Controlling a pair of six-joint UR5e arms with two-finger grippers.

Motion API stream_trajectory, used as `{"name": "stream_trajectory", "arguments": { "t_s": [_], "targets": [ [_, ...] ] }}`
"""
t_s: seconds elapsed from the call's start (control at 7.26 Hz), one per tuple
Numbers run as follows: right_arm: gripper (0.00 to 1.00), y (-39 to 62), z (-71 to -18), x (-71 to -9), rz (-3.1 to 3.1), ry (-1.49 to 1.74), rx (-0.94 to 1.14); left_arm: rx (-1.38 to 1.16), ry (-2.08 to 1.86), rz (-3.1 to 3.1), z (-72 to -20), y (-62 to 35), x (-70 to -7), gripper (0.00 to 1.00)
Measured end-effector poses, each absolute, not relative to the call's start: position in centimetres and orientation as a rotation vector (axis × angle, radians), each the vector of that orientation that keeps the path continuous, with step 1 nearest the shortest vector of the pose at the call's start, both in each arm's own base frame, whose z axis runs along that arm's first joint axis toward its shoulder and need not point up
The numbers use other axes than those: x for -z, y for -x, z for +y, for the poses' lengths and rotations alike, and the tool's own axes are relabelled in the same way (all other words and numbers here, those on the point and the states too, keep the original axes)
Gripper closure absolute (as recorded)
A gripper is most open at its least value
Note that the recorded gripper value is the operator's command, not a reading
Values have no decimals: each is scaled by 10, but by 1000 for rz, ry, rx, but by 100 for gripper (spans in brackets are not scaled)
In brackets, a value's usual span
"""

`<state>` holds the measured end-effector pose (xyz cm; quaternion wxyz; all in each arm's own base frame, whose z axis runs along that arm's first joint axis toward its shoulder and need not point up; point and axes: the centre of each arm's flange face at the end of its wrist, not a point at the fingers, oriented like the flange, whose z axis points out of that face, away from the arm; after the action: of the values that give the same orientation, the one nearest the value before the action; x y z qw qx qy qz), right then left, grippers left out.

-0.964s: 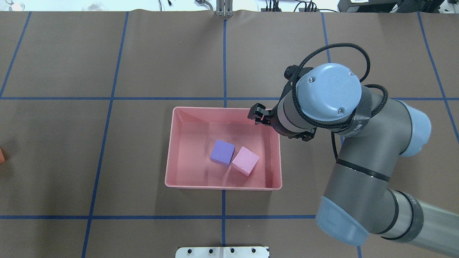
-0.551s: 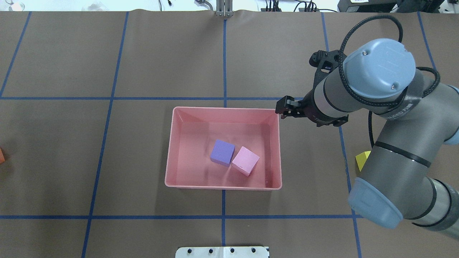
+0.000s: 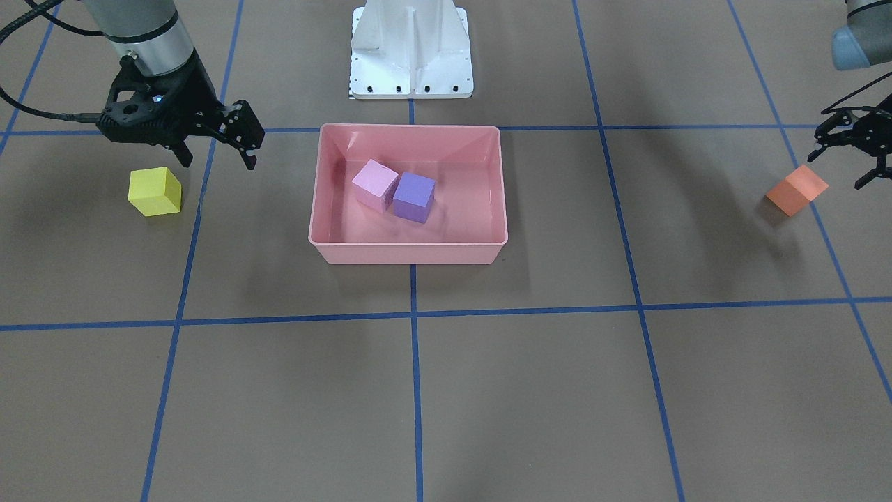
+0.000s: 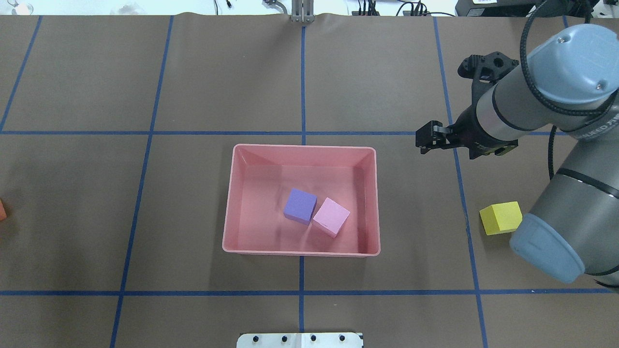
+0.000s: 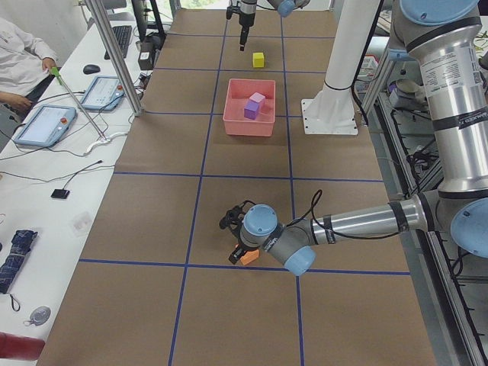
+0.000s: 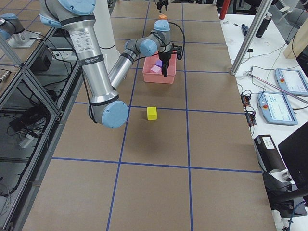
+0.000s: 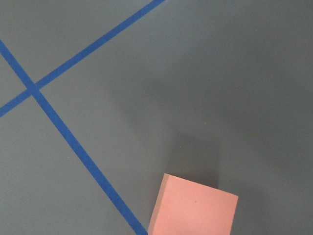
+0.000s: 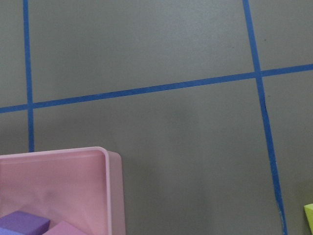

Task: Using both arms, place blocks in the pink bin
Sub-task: 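Open the right gripper and raise it away from the bin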

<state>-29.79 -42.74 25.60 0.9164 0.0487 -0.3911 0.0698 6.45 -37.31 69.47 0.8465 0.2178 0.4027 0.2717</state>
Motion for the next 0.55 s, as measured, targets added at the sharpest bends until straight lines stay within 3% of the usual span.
{"name": "stream_trajectory", "arguments": {
  "t_s": [0.55],
  "targets": [
    [0, 231, -447, -304, -783, -92, -48, -645, -444, 817, -371, -94, -699, 0]
  ]
}}
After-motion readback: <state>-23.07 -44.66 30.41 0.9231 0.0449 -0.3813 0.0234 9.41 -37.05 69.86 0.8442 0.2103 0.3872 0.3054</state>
